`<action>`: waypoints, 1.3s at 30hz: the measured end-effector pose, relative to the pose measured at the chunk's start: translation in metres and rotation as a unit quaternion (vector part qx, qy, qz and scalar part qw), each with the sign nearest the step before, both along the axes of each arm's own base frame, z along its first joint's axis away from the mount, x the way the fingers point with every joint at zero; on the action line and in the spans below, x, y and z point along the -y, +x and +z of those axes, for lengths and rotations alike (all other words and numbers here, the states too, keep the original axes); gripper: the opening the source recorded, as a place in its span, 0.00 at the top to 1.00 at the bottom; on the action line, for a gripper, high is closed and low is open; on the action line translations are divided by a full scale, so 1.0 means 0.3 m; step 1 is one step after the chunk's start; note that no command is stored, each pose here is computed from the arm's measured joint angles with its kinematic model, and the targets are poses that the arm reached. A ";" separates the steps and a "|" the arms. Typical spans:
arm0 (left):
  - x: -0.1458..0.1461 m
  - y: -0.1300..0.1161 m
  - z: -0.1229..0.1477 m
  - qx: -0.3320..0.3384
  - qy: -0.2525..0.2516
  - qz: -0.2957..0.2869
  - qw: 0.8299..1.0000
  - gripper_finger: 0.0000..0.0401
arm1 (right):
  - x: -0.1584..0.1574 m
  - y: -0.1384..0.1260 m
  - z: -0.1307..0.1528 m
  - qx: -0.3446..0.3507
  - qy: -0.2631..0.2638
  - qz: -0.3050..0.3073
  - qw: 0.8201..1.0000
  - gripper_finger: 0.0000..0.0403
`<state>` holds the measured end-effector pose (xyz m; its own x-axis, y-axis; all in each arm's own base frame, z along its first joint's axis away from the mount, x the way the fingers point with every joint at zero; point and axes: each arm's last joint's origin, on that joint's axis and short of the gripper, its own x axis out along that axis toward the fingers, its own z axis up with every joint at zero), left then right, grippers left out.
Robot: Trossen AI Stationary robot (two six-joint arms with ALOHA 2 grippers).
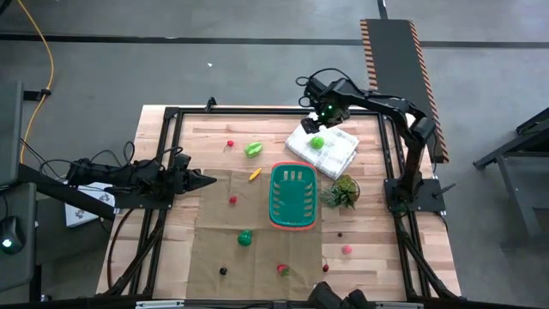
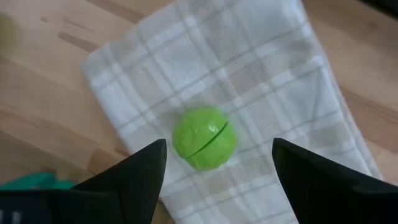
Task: Pick and placing Produce into tupperware
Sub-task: Put the green cabbage into the blue basket
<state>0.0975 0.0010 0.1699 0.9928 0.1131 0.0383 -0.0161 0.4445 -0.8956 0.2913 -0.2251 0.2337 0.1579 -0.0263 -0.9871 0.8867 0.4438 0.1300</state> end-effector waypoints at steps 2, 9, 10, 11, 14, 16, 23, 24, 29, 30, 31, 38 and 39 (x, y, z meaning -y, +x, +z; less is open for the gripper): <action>0.000 0.000 0.000 0.000 0.000 0.000 1.000 0.79 | -0.001 0.009 -0.021 -0.007 0.006 0.002 1.000 0.29; 0.001 0.000 -0.001 -0.002 0.001 -0.006 1.000 0.79 | -0.007 0.026 -0.070 -0.029 0.029 -0.001 0.999 0.29; 0.002 0.000 -0.001 -0.002 0.001 -0.009 1.000 0.79 | -0.007 0.027 -0.073 -0.031 0.030 -0.002 0.999 0.29; 0.002 0.000 -0.002 -0.003 0.001 -0.011 1.000 0.79 | -0.006 0.027 -0.077 -0.033 0.033 -0.006 0.999 0.29; 0.004 0.000 -0.002 -0.004 0.002 -0.020 1.000 0.79 | -0.004 0.031 -0.085 -0.033 0.036 -0.017 0.999 0.29; 0.005 0.001 -0.003 -0.004 0.002 -0.025 1.000 0.79 | -0.003 0.032 -0.085 -0.031 0.035 -0.023 0.999 0.29; 0.006 0.001 -0.004 -0.006 0.002 -0.030 1.000 0.79 | -0.003 0.038 -0.085 -0.020 0.043 -0.058 0.997 0.29; 0.006 0.001 -0.004 -0.006 0.002 -0.030 1.000 0.79 | -0.004 0.039 -0.084 -0.020 0.045 -0.068 0.996 0.29; 0.006 0.001 -0.004 -0.006 0.002 -0.031 1.000 0.79 | -0.004 0.039 -0.084 -0.018 0.055 -0.117 0.992 0.29; 0.006 0.001 -0.004 -0.006 0.002 -0.031 1.000 0.79 | -0.005 0.039 -0.084 -0.018 0.057 -0.127 0.990 0.29; 0.006 0.001 -0.004 -0.006 0.004 -0.031 1.000 0.79 | -0.007 0.040 -0.084 -0.018 0.059 -0.137 0.989 0.29; 0.009 0.001 -0.005 -0.009 0.016 -0.046 0.999 0.79 | -0.020 0.046 -0.085 -0.022 0.074 -0.201 0.976 0.29; 0.009 0.001 -0.006 -0.009 0.016 -0.049 0.999 0.79 | -0.022 0.048 -0.085 -0.022 0.075 -0.208 0.975 0.29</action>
